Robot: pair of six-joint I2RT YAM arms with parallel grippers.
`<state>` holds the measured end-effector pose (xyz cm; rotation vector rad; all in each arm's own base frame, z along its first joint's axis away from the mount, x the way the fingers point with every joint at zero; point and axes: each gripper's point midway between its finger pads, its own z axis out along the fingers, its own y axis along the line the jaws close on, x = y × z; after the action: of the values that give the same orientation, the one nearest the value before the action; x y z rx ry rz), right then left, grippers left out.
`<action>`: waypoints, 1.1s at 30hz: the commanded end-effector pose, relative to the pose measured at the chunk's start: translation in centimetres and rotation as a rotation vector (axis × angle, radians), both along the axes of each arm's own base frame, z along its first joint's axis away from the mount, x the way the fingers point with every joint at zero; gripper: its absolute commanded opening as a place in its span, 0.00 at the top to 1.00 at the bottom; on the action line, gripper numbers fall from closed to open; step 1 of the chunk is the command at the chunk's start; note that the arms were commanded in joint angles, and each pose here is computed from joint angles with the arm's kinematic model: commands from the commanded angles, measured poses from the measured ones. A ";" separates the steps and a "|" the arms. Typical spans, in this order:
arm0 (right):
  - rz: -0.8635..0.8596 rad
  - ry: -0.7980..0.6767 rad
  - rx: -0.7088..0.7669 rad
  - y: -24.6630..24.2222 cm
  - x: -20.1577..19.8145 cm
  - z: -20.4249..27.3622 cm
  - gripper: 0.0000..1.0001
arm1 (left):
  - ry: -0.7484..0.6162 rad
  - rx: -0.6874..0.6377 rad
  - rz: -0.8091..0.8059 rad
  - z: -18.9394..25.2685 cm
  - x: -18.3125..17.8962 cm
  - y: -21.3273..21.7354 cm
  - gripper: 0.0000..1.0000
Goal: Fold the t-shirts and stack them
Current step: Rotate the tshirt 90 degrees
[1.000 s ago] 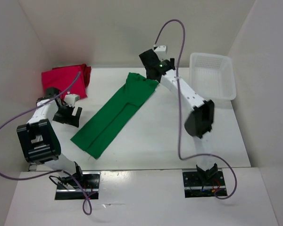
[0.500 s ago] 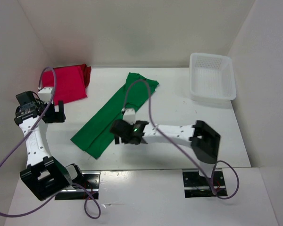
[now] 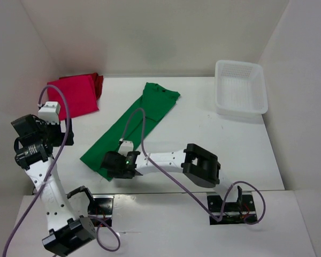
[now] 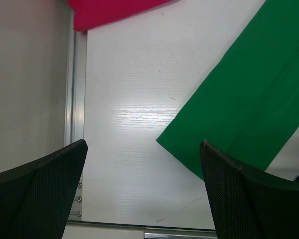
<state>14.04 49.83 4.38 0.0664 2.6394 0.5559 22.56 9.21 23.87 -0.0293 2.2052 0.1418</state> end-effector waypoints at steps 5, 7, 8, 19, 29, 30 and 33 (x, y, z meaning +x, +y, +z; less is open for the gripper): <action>-0.011 0.056 0.020 4.6 -1.0 -1.8 0.31 | 0.015 -0.063 -0.002 -0.2 0.6 -0.3 0.00; -0.025 0.076 0.008 4.3 -1.2 -2.8 0.31 | 0.016 -0.056 -0.008 -0.2 0.6 -0.2 0.00; -0.028 0.087 0.017 4.4 -1.4 -3.0 0.31 | 0.016 -0.056 -0.008 -0.2 0.6 -0.2 0.00; -0.060 0.166 -0.006 2.6 -0.3 -6.1 0.98 | 0.010 -0.030 -0.051 -0.1 1.3 -0.1 0.00; -0.242 0.190 -0.032 -12.8 -1.3 -3.1 1.00 | 0.081 -0.006 -0.311 -1.4 2.1 -2.3 0.00; -0.252 0.196 -0.044 -14.1 -1.7 -2.9 1.00 | 0.093 -0.012 -0.357 -1.6 2.4 -3.1 0.00; -0.311 0.229 -0.088 -19.2 -3.8 -2.7 1.00 | 0.146 -0.017 -0.499 -2.2 3.5 -5.3 0.00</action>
<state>11.78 34.77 1.46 0.4537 2.7938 0.4473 25.21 6.24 20.53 0.3381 2.3380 -0.0849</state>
